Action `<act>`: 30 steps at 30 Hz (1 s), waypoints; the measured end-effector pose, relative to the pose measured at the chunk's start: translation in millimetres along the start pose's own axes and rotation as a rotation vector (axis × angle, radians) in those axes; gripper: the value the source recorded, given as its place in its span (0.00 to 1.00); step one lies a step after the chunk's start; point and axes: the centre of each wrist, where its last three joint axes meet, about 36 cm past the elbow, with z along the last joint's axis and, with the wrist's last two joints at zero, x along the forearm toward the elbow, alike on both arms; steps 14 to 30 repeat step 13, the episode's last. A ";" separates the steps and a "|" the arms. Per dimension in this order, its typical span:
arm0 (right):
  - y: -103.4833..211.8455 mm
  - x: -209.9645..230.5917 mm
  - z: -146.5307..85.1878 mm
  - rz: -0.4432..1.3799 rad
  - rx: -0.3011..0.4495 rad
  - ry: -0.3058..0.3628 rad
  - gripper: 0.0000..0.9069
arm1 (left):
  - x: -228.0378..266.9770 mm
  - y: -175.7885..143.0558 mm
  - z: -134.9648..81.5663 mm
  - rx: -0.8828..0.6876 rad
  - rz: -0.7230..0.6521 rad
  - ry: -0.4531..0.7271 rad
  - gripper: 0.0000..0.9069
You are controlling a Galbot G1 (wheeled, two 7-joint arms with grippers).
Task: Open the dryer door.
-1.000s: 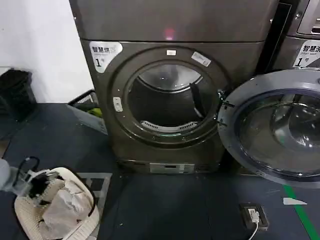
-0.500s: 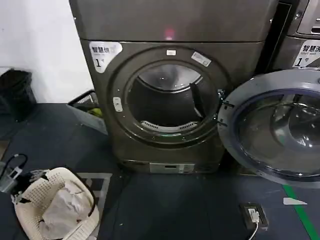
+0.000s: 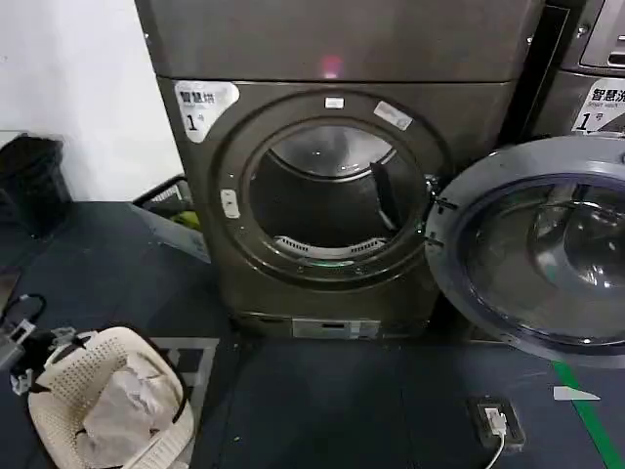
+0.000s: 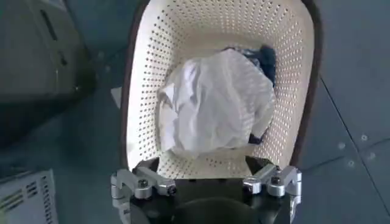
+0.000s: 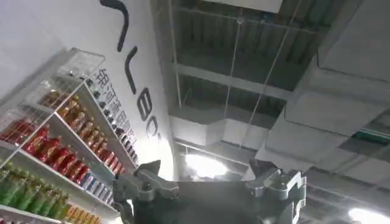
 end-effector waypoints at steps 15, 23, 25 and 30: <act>2.9 2.0 0.4 -0.007 -0.002 0.001 1.00 | 0.7 -1.2 2.3 -0.005 0.012 0.003 1.00; 2.9 2.0 0.4 -0.007 -0.002 0.001 1.00 | 0.7 -1.2 2.3 -0.005 0.012 0.003 1.00; 2.9 2.0 0.4 -0.007 -0.002 0.001 1.00 | 0.7 -1.2 2.3 -0.005 0.012 0.003 1.00; 2.9 2.0 0.4 -0.007 -0.002 0.001 1.00 | 0.7 -1.2 2.3 -0.005 0.012 0.003 1.00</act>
